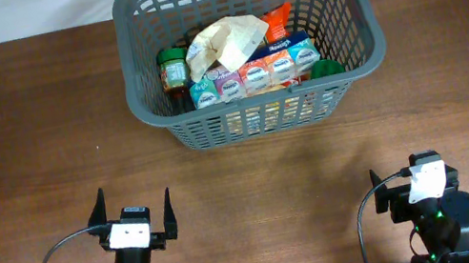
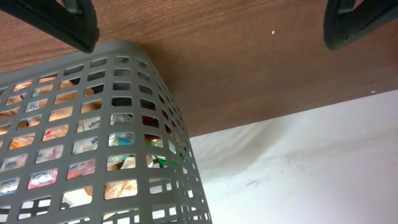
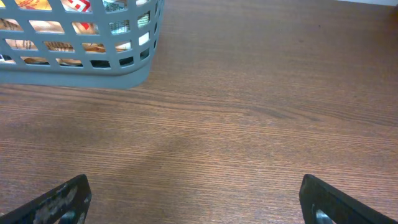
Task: Pack container
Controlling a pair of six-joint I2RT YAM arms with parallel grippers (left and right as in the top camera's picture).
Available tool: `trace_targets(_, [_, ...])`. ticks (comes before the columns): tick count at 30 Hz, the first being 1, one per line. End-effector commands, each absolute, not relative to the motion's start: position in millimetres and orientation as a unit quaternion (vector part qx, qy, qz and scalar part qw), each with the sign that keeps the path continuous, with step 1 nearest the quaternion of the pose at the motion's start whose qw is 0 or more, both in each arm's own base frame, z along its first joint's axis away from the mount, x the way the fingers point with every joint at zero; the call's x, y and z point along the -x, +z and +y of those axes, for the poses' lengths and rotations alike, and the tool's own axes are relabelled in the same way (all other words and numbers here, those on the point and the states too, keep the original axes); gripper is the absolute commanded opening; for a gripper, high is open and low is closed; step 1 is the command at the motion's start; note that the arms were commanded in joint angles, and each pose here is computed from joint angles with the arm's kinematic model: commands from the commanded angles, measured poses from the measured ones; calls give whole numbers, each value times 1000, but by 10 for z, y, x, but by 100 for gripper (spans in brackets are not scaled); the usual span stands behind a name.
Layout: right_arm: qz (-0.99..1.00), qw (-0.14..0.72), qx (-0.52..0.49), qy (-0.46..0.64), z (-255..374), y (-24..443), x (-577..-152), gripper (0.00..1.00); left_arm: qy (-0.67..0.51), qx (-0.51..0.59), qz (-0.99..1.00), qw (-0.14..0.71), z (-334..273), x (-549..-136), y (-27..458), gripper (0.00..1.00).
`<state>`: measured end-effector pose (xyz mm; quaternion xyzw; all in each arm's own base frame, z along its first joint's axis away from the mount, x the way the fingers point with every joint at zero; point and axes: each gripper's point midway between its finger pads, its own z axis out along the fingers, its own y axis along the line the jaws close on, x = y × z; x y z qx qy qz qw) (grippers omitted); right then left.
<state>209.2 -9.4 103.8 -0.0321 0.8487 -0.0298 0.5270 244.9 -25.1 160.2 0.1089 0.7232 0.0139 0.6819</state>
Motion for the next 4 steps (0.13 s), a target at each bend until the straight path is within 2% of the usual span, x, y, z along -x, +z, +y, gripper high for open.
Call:
trace_targets(1, [847,530,37,-25,-67,1033,-2096,99,19,-113,722,682,-253,-2446,1591,99])
trace_targets(4, [847,530,37,-25,-66,1033,-2096,99,19,-113,722,682,-253,-2446,1591,99])
